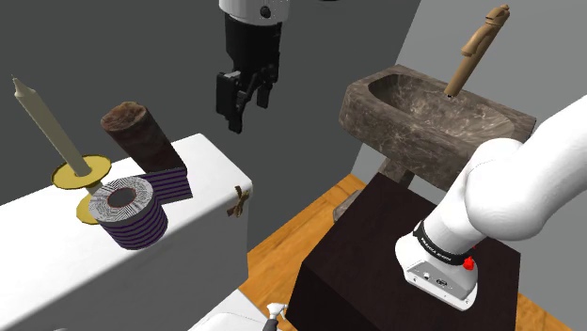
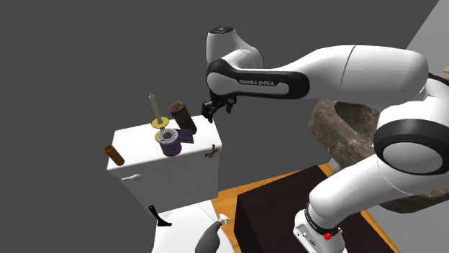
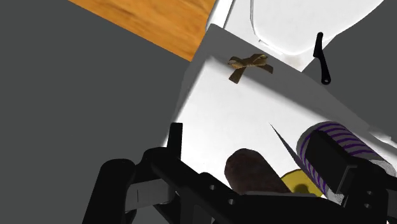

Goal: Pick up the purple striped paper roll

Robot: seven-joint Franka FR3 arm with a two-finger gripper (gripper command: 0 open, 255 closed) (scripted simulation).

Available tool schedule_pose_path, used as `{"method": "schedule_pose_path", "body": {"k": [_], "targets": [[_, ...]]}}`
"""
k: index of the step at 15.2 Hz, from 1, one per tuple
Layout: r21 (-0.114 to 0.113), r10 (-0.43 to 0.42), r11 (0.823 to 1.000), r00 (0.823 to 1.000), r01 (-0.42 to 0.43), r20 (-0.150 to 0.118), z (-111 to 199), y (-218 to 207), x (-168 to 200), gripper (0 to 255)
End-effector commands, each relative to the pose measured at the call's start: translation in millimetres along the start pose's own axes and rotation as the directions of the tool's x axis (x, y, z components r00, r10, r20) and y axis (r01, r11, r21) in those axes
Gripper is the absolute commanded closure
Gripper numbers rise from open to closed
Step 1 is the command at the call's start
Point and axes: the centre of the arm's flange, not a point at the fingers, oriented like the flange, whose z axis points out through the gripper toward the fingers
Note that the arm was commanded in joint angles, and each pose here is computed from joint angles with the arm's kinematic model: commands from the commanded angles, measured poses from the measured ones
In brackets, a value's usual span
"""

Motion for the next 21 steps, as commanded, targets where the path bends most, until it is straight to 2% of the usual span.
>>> {"method": "schedule_pose_path", "body": {"k": [1, 16, 21], "targets": [[-0.001, -0.011, 1.000, 1.000, 0.011, 0.005, 9, -24, 13, 0], [-0.016, -0.100, 0.995, 0.994, 0.101, 0.043, 68, -196, 96, 0], [-0.016, -0.100, 0.995, 0.994, 0.101, 0.043, 94, -196, 95, 0]]}}
